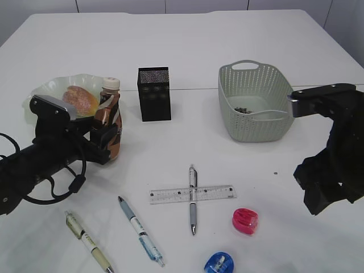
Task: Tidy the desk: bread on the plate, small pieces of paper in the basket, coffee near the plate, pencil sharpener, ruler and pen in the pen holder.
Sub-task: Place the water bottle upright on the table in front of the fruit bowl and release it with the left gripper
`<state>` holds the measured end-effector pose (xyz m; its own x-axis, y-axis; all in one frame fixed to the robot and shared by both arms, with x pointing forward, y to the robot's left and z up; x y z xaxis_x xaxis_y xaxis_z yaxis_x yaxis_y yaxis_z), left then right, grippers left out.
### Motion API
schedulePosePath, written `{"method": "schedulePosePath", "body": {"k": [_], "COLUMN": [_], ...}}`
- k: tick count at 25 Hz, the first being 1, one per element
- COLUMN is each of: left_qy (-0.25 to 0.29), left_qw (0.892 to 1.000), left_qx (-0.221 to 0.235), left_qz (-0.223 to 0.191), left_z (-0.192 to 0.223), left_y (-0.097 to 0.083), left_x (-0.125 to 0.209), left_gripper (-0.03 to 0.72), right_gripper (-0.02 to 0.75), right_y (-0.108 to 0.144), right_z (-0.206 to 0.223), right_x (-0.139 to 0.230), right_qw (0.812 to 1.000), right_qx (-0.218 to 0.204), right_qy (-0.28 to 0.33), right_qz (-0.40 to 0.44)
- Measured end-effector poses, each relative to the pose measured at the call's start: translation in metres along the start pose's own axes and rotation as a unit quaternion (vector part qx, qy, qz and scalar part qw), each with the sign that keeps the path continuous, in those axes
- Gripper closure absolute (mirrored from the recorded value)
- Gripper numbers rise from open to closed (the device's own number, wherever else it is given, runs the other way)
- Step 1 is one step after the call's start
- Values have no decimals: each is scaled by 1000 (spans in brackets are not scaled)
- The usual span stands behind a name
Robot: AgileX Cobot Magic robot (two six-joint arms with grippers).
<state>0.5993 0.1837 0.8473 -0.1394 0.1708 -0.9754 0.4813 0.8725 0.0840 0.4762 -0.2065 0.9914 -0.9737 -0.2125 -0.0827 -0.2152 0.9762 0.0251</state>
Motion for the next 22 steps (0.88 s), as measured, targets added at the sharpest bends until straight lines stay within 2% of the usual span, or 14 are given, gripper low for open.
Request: {"method": "schedulePosePath", "body": {"k": [9,15,22], "left_qy": [-18,-20,-20], "left_qw": [1000,1000,1000], "left_qx": [-1,-1,0], "left_qz": [-7,-4,-4], "left_z": [3,3,3], "left_y": [-1,-1,-1], "left_x": [9,9,9], "left_gripper": [302,258,249], "right_gripper": [258,258,258], "right_y": [0,0,0], "right_z": [0,0,0], "right_x": [0,0,0], "right_qw": [1000,1000,1000], "right_qx": [0,0,0], "right_qy": [0,0,0], "right_qz": [0,0,0]}}
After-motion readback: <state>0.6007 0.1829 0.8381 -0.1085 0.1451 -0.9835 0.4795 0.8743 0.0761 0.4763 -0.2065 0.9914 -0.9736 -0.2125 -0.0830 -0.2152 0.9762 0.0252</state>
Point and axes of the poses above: a point on each arm's last joint axis where the gripper is mounted, z pointing out along that axis toward the gripper, y along the wrist's bending axis when the last joint is at zero, x = y × z, the point moved 3 cm from there along z, pointing out along that axis toward the gripper, and after that the axes turned 3 degrees about z, right-handed, at the moved point
